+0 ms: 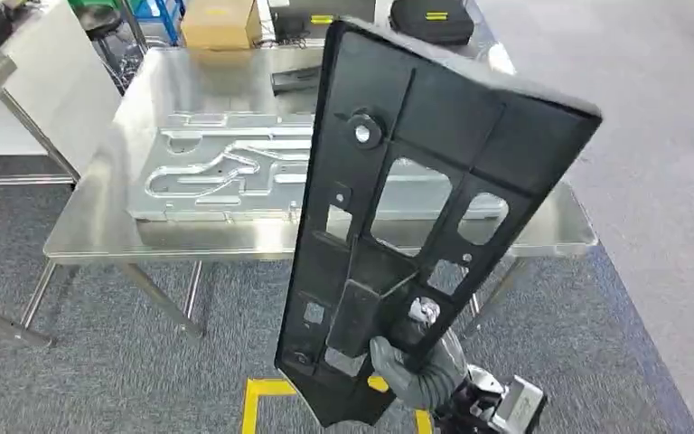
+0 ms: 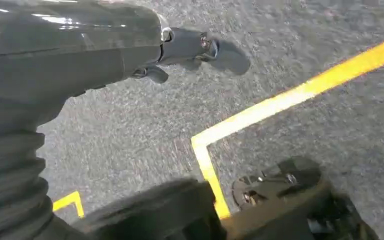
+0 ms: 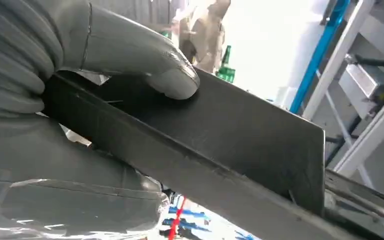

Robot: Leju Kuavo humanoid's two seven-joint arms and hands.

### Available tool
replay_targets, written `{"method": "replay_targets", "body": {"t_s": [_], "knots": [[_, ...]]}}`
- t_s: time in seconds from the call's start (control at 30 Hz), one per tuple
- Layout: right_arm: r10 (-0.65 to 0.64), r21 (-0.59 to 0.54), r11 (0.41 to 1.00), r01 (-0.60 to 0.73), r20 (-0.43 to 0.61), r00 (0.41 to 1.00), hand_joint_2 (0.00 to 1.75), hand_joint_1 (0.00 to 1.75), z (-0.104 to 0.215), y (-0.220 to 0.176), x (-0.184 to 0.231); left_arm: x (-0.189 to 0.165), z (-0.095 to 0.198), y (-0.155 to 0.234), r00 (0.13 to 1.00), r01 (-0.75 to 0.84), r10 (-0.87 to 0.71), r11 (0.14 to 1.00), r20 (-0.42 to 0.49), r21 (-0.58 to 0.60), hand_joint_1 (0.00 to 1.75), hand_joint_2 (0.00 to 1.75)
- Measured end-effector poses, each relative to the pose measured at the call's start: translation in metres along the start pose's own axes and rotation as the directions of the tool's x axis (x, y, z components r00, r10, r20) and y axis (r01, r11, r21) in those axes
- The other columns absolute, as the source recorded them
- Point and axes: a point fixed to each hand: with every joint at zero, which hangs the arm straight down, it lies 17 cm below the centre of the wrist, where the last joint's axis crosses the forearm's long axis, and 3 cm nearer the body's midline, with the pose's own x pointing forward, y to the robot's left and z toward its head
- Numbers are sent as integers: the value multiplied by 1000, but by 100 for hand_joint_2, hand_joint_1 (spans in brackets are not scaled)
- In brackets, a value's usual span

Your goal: Take the parts from the cabinet and place them on the table.

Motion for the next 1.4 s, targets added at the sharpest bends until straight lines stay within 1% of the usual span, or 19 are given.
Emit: {"method": "replay_targets", "body": {"t_s": [0.17,0.43,0.7,0.8,0.97,1.07,1.13,1.23,1.3,1.37,1.4], "knots": [[0,12,1000,-1,11,1000,175,175,-4,0,0,-2,0,-1,1000,0,0,1000,-9,0,0,175],[-10,21,1000,10,0,1000,175,175,-2,1,-5,-10,2,-4,1000,0,0,1000,-22,0,0,175],[-16,17,1000,16,6,1000,175,175,-5,2,-4,-6,2,-3,1000,-5,5,1000,-15,4,0,175],[-18,17,1000,17,3,1000,175,175,-5,2,-5,5,-1,2,1000,-13,14,1000,-1,12,0,175],[-16,19,1000,16,-2,1000,175,175,-5,3,-6,-2,1,-1,1000,-15,15,1000,-13,6,0,175],[-10,22,1000,10,-11,1000,175,175,-6,3,-8,0,0,0,1000,-20,20,1000,-10,7,0,175],[40,34,999,-39,-16,999,175,175,-9,3,-10,1,1,-2,1000,-22,22,1000,-3,0,0,175],[170,46,984,-170,-4,985,175,175,-22,-6,-9,2,1,-4,1000,-18,18,1000,5,-10,0,175],[253,50,966,-252,1,968,175,175,-32,-19,-9,2,2,-7,1000,-21,21,999,6,-27,0,175],[370,54,928,-370,14,929,175,175,-54,-44,-4,3,2,-10,1000,-26,27,999,10,-41,0,175],[458,55,887,-459,34,889,175,175,-74,-61,1,4,2,-11,999,-29,30,998,12,-48,0,175]]}}
